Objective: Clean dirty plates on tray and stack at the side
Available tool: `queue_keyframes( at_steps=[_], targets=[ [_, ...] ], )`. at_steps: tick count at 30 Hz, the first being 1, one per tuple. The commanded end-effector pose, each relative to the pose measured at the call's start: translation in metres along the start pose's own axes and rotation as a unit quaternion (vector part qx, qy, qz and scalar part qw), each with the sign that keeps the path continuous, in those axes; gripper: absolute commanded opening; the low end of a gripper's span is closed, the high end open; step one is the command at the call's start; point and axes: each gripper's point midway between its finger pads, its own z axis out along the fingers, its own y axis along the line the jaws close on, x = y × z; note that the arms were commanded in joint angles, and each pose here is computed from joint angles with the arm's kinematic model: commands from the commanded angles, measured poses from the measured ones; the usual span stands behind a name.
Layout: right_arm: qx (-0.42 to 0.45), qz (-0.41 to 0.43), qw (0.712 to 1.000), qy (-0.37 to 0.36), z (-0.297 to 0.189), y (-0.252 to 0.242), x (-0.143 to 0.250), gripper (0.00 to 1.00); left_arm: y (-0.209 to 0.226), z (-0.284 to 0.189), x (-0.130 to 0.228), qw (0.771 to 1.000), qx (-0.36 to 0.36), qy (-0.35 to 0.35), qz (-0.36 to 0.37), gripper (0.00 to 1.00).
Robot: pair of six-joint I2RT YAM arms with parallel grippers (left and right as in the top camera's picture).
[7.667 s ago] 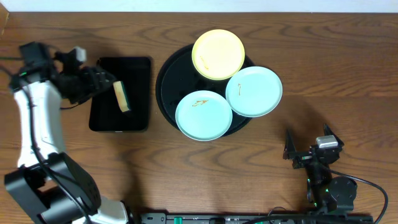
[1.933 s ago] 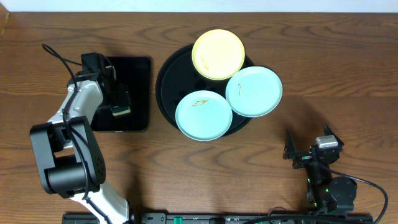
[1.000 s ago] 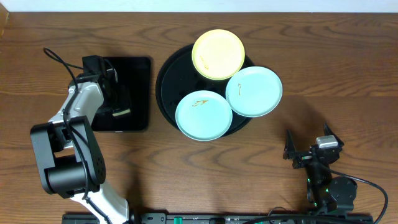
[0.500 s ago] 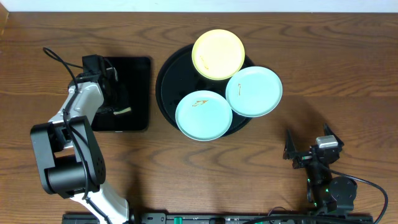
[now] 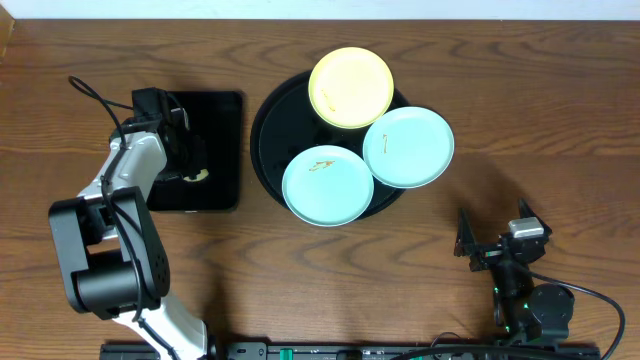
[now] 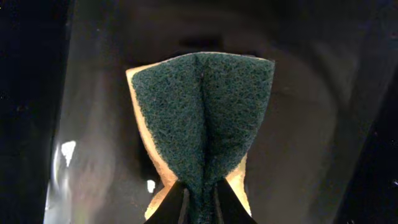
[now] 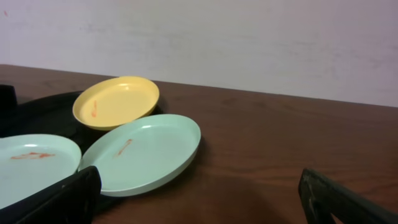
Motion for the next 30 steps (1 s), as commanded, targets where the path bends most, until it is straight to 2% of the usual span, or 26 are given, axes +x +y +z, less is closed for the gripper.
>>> queue_keyframes(
  at_steps=[1,5,10,13,17,21,22,29,30],
  targets=[
    [-0.020,0.014,1.000,-0.004,-0.001,0.007,-0.002,0.99,-0.004,-0.034,-0.018,0.999,0.003,-0.047,-0.006,0.08],
    [-0.015,0.031,0.999,0.002,-0.004,0.006,-0.011,0.99,-0.008,-0.077,-0.033,0.994,0.008,-0.104,-0.006,0.08],
    [-0.013,0.053,0.998,0.044,-0.009,0.006,-0.031,0.99,-0.012,-0.121,-0.040,0.986,0.020,-0.157,-0.046,0.08],
    [-0.021,0.078,0.993,0.080,-0.005,0.009,-0.050,0.99,-0.012,-0.132,-0.035,0.985,0.023,-0.158,-0.066,0.07],
    [-0.067,0.097,0.982,0.146,0.008,0.023,-0.079,0.99,-0.012,-0.132,-0.017,0.989,0.023,-0.125,-0.073,0.07],
    [-0.090,0.126,0.957,0.244,0.017,0.031,-0.093,0.99,-0.011,-0.129,-0.003,0.992,0.018,-0.095,-0.075,0.08],
    [-0.104,0.142,0.943,0.283,0.018,0.036,-0.097,0.99,-0.011,-0.128,-0.002,0.993,0.018,-0.094,-0.075,0.08],
    [-0.244,0.210,0.879,0.351,0.018,0.084,-0.109,0.99,-0.011,-0.118,-0.014,0.992,0.018,-0.106,-0.061,0.08],
    [-0.254,0.207,0.872,0.363,0.017,0.087,-0.103,0.93,-0.010,-0.113,-0.014,0.993,0.017,-0.101,-0.060,0.08]
  ],
)
